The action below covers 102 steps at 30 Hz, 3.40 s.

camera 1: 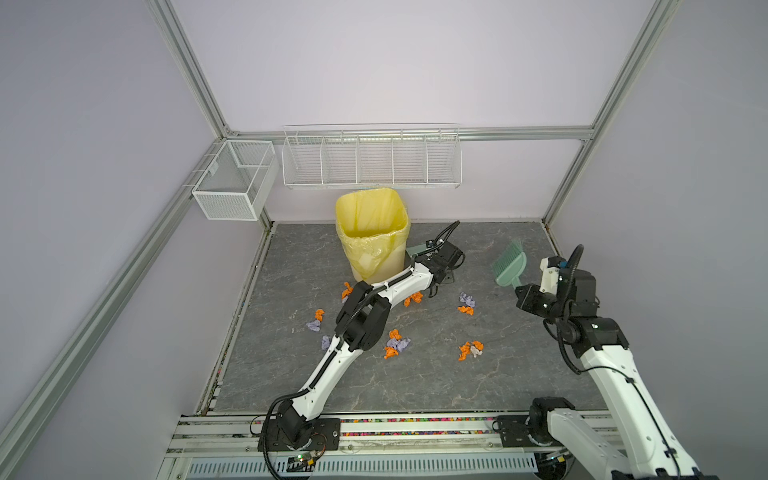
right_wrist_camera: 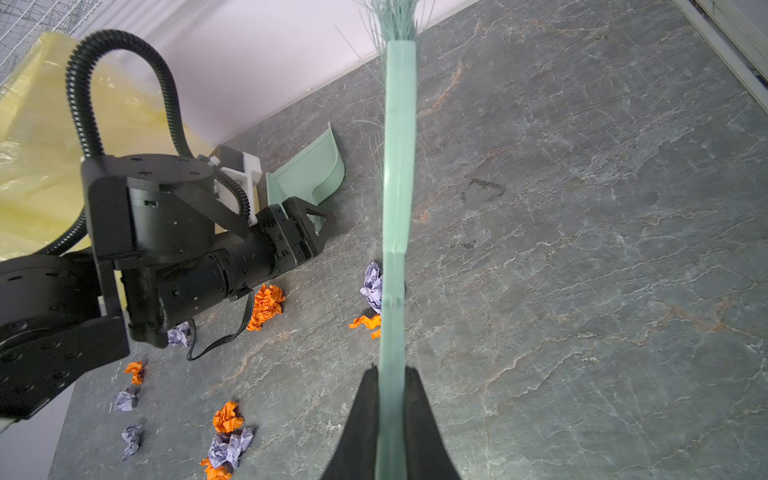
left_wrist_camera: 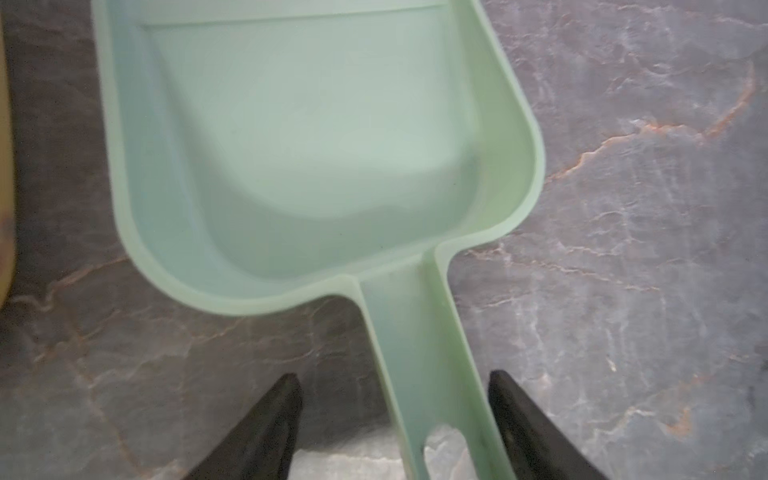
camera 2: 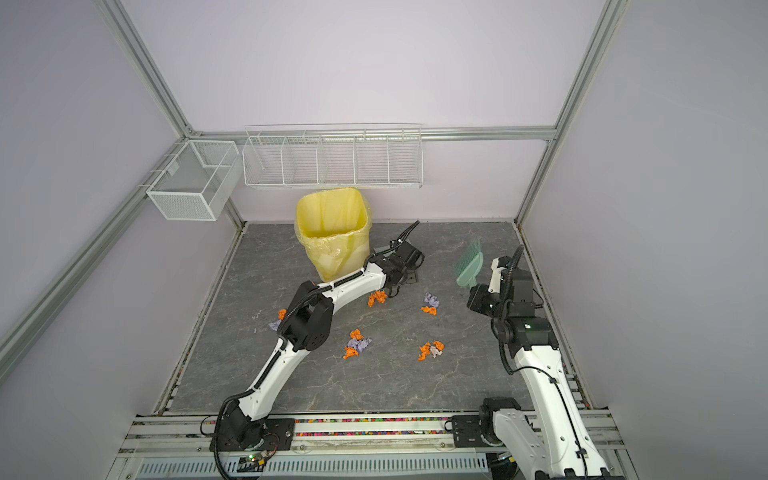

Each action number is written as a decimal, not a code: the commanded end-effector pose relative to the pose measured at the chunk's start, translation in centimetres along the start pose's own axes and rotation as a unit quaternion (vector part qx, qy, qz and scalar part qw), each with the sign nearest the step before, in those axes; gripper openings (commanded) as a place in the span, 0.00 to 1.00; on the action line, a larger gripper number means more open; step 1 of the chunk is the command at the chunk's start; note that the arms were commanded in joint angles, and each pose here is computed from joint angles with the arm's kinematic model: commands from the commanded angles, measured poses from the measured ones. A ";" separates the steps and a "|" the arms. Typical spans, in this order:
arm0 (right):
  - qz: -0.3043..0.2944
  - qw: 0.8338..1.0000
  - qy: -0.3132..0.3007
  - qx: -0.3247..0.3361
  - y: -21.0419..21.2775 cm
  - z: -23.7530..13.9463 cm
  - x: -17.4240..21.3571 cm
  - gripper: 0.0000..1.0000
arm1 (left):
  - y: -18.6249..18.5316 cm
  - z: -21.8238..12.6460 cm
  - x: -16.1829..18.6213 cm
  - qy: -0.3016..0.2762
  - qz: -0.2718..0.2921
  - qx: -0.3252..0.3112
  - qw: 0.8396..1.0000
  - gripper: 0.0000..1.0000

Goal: Sweep away the paper scraps from the table
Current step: 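Close the left gripper on the green dustpan handle, then drag the dustpan nearer with the left gripper while the right lowers the brush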

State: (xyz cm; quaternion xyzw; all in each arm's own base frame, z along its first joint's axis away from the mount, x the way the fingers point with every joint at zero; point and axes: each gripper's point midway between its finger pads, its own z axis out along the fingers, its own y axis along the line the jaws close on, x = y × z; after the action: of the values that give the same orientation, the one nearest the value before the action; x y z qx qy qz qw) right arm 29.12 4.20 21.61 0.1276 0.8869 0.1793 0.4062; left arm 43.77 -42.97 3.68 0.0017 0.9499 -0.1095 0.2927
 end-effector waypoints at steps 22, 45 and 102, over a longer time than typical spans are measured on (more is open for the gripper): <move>0.001 0.999 -0.016 -0.034 1.2 -0.5 -0.6 0.06 | 1.8 -3.8 -2.9 -0.042 0.045 -0.036 0.997 0.51; -0.003 0.999 -0.022 -0.039 1.6 -1.1 -1.2 0.06 | 2.7 -1.4 -1.1 -0.005 0.048 -0.048 0.998 0.49; -0.010 0.999 0.005 -0.034 1.4 -1.1 0.0 0.06 | 1.1 -1.5 -2.5 -0.028 0.050 -0.019 0.998 0.15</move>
State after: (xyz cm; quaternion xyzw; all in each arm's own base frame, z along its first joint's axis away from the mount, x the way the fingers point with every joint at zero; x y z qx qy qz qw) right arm 28.50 5.10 22.35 0.1145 0.8823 0.2048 0.4080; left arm 44.64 -41.12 5.12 0.0410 0.9449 -0.0700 0.3172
